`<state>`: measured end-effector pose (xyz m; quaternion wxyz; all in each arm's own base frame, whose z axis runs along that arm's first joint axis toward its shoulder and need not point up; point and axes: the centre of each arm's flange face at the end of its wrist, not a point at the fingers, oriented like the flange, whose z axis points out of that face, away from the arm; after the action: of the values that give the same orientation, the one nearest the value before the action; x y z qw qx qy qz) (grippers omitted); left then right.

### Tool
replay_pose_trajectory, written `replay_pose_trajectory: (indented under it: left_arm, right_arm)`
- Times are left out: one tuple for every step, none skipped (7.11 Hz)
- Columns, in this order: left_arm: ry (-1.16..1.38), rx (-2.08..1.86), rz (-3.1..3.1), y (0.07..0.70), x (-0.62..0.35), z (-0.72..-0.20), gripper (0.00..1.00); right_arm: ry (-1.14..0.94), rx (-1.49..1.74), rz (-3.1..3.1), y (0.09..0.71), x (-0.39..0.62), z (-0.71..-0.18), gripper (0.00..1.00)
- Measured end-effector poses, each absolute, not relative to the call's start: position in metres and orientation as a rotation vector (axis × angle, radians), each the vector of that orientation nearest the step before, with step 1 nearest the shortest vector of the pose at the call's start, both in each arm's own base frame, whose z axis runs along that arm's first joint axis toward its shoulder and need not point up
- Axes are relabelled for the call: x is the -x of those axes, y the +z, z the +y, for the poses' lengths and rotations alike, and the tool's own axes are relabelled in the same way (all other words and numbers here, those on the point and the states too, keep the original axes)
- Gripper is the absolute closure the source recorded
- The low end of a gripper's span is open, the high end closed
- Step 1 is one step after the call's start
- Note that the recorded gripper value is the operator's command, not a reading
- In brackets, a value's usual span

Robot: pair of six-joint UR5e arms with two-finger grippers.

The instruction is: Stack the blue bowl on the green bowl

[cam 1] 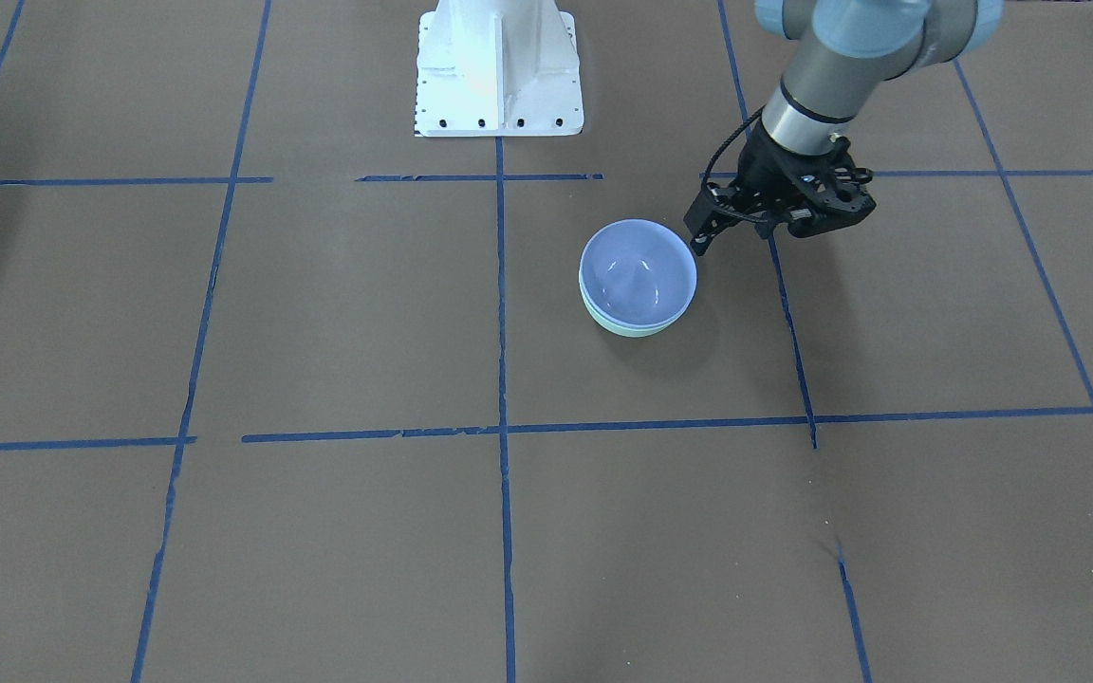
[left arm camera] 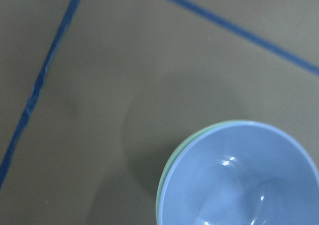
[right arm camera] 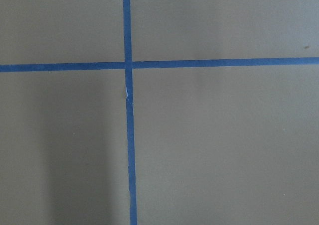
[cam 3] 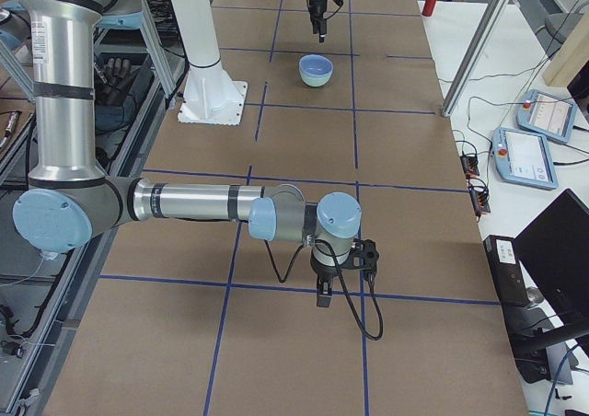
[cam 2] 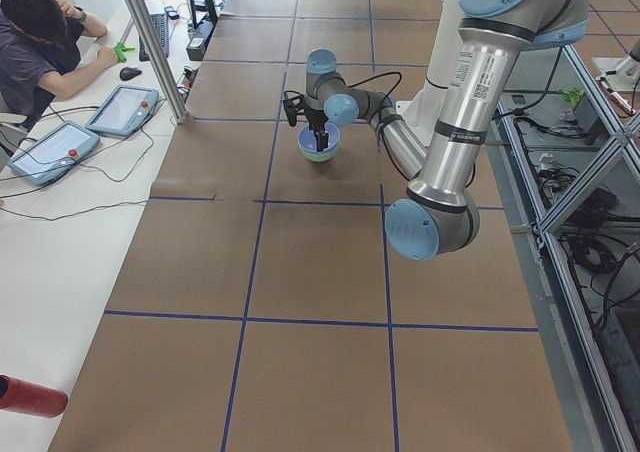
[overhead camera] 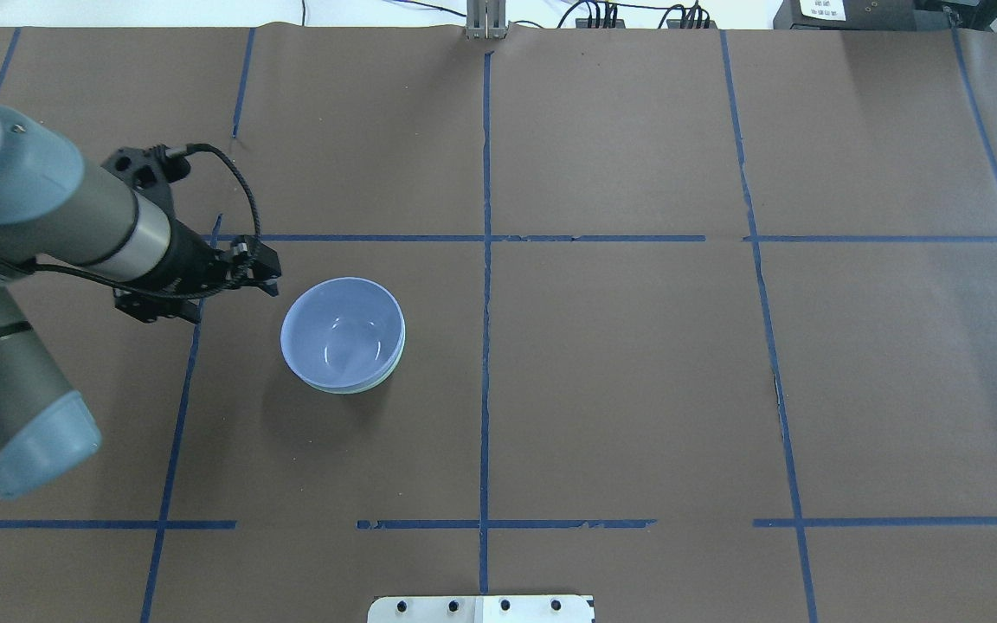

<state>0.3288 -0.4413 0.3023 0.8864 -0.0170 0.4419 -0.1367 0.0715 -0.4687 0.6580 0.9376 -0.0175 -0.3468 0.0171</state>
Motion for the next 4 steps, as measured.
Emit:
replay_pose_trajectory:
  left_arm:
    - [-0.19,-0.01,0.895,0.335,-0.281,-0.457,0.0]
    - [-0.095,-0.065,0.859,0.374,-0.225,-0.468,0.0]
    - [-0.004,-0.116,0.808,0.419,-0.167,-0.47,0.0]
    - [0.09,-0.156,0.751,0.465,-0.11,-0.464,0.0]
  right_arm:
    - [0.035,0.036,-0.708,0.658,-0.072,-0.469,0.0]
    - [0.035,0.036,-0.708,0.658,-0.071,-0.469,0.0]
    - [0.035,0.036,-0.708,0.658,-0.071,-0.469,0.0]
    - [0.036,0.036,-0.708,0.658,-0.071,-0.469,0.0]
